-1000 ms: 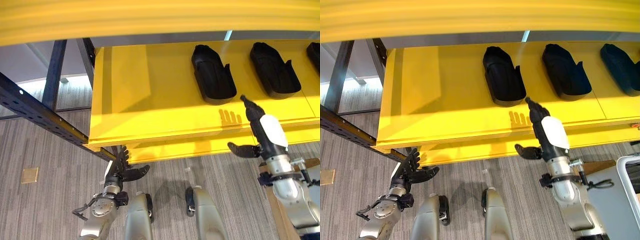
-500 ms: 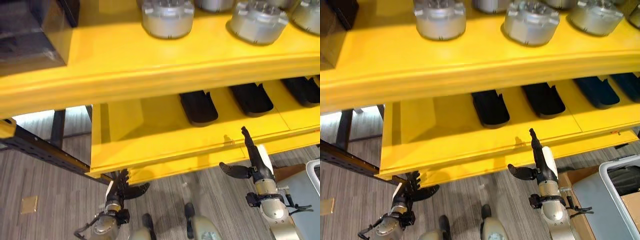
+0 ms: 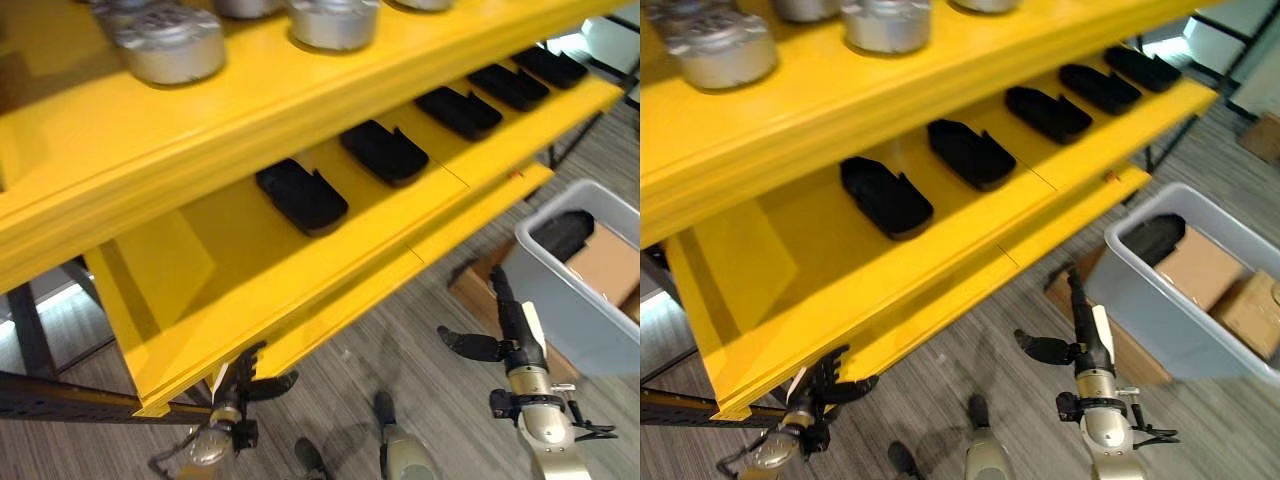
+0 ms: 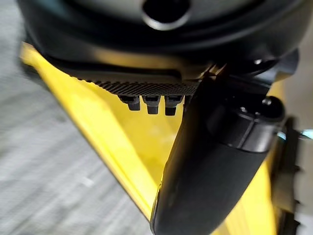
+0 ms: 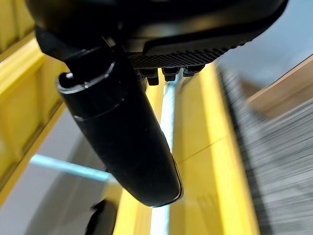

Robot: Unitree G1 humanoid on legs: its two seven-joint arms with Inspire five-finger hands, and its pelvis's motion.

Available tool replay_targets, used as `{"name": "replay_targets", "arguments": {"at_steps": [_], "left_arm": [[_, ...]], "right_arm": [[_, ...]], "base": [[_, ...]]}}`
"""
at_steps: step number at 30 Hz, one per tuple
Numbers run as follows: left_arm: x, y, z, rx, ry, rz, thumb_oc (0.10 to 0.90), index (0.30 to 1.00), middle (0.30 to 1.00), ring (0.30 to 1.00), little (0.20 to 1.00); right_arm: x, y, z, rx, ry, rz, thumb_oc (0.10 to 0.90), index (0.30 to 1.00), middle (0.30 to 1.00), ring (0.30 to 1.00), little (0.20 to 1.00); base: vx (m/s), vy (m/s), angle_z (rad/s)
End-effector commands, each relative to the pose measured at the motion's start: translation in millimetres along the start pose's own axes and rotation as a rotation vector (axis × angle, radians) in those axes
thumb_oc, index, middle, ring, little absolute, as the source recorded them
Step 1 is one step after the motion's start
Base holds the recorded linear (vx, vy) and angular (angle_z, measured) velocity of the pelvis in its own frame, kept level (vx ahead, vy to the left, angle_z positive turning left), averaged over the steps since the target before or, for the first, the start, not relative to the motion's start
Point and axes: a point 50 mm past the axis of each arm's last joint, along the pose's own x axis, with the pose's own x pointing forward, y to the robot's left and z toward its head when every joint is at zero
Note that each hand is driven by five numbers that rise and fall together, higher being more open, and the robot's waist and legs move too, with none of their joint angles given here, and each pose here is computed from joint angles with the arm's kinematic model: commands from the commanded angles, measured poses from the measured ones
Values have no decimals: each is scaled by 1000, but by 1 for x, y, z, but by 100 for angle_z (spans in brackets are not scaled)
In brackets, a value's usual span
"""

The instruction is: Move parts from the plastic box to the shelf.

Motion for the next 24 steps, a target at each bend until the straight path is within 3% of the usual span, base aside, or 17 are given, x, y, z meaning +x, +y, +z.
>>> {"name": "replay_targets", "arguments": {"at_steps": [1,5,12,24], "left_arm": [[-10,31,36,-50,-213,111,900,1000,1000,1000,1000],[-24,47,14,-56,-136,167,900,1000,1000,1000,1000],[-30,34,-2,-92,-84,117,900,1000,1000,1000,1000],[-13,20,33,-71,-207,64,900,1000,1000,1000,1000]], "right_arm": [[14,-4,47,23,-261,-4,900,1000,1000,1000,1000],[7,-5,46,13,-251,27,900,1000,1000,1000,1000],[-1,-24,47,-34,-255,6,900,1000,1000,1000,1000],[-2,-19,46,-47,-257,36,900,1000,1000,1000,1000]], "base": [[-163,-292,-250],[-35,-369,-140],[84,-292,-38],[78,-249,-14]]}}
